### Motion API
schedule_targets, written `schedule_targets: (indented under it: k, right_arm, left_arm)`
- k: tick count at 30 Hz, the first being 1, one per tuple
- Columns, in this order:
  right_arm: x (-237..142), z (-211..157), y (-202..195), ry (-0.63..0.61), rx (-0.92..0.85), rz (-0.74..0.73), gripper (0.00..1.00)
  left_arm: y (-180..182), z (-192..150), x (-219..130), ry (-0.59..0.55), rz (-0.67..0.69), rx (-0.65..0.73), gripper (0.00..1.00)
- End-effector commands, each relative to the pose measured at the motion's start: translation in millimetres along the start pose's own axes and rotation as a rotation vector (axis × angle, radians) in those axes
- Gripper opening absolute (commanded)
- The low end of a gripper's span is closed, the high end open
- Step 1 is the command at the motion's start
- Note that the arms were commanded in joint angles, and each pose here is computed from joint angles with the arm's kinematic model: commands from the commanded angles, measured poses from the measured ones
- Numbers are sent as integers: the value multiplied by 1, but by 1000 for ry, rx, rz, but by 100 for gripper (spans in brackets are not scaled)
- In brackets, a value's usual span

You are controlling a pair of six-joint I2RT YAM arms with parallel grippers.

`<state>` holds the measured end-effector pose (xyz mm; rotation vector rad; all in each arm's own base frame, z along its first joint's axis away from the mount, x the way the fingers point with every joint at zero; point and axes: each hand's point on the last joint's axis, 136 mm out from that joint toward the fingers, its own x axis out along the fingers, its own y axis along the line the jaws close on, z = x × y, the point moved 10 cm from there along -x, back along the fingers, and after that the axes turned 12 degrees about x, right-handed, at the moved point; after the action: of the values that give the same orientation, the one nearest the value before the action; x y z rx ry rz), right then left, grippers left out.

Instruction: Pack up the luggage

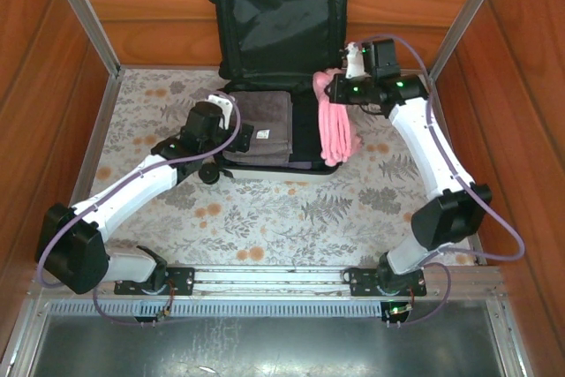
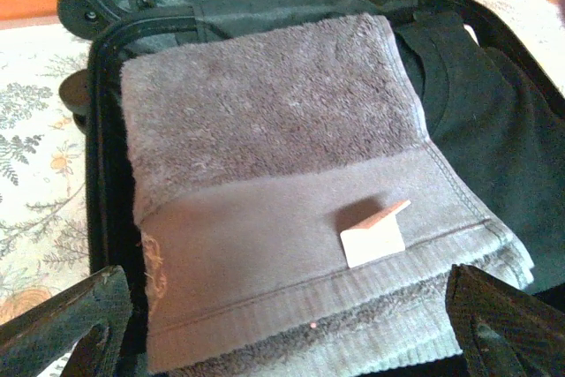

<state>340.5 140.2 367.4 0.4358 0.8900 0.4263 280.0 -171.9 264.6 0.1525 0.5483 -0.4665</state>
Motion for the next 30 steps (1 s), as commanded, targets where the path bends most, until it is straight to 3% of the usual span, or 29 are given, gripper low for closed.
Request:
schedule_targets:
  k: [1, 10, 18, 28, 30]
  right_arm:
    - [-20, -6, 6, -6, 28, -61, 0]
    - [-15, -8, 7, 10, 32, -146, 0]
    - [58, 13, 11, 99, 62, -81, 0]
    - [134, 30, -4, 150, 94, -99, 0]
    - [147, 31, -6, 162, 99, -92, 4]
  left_arm:
    - [6, 6, -3, -47, -19, 10, 96]
    - [16, -2, -2, -57, -18, -16, 95]
    - [20, -4, -3, -58, -13, -29, 95]
    - [25, -3, -3, -52, -3, -38, 95]
    - [25, -3, -2, -52, -3, -40, 95]
